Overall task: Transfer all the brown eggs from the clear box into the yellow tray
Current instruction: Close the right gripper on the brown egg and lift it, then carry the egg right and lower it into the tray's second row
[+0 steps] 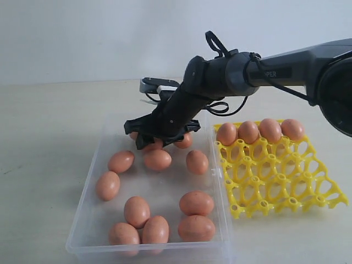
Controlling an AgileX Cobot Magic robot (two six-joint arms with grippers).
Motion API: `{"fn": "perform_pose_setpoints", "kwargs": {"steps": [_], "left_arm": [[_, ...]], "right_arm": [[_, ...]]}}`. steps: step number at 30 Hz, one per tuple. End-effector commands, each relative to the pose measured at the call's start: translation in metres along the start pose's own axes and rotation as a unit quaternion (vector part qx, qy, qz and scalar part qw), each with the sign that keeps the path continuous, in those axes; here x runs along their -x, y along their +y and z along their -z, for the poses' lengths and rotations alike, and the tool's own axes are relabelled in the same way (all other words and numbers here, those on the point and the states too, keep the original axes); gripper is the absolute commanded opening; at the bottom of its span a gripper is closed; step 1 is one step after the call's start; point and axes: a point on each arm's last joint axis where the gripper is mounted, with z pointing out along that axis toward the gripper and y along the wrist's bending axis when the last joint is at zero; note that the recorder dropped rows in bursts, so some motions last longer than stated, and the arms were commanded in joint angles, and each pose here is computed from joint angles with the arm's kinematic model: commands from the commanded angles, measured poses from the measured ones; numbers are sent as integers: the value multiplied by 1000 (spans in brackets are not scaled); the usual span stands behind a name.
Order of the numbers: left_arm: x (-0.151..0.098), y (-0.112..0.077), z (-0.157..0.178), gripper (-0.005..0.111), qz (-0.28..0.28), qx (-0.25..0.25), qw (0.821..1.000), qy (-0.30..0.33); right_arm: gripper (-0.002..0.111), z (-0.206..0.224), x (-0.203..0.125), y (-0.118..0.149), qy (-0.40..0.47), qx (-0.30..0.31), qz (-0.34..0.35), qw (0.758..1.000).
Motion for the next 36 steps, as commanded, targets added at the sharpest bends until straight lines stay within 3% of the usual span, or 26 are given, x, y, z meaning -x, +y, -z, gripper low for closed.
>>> {"fn": "perform_pose_setpoints", "kwargs": {"steps": [1, 15, 22, 29, 36], "left_arm": [[2, 0, 0, 0, 2, -2, 1000, -6], [2, 0, 0, 0, 2, -2, 1000, -6], [2, 0, 0, 0, 2, -2, 1000, -6], [2, 0, 0, 0, 2, -2, 1000, -6], [2, 0, 0, 0, 2, -2, 1000, -6]], "right_arm": [[0, 12, 4, -1, -10, -25, 53, 998], [0, 84, 16, 18, -14, -58, 148, 987], [0, 126, 2, 22, -33, -92, 183, 978], [0, 165, -40, 1, -105, -129, 159, 973], [0, 183, -63, -42, -88, -166, 118, 975]]}}
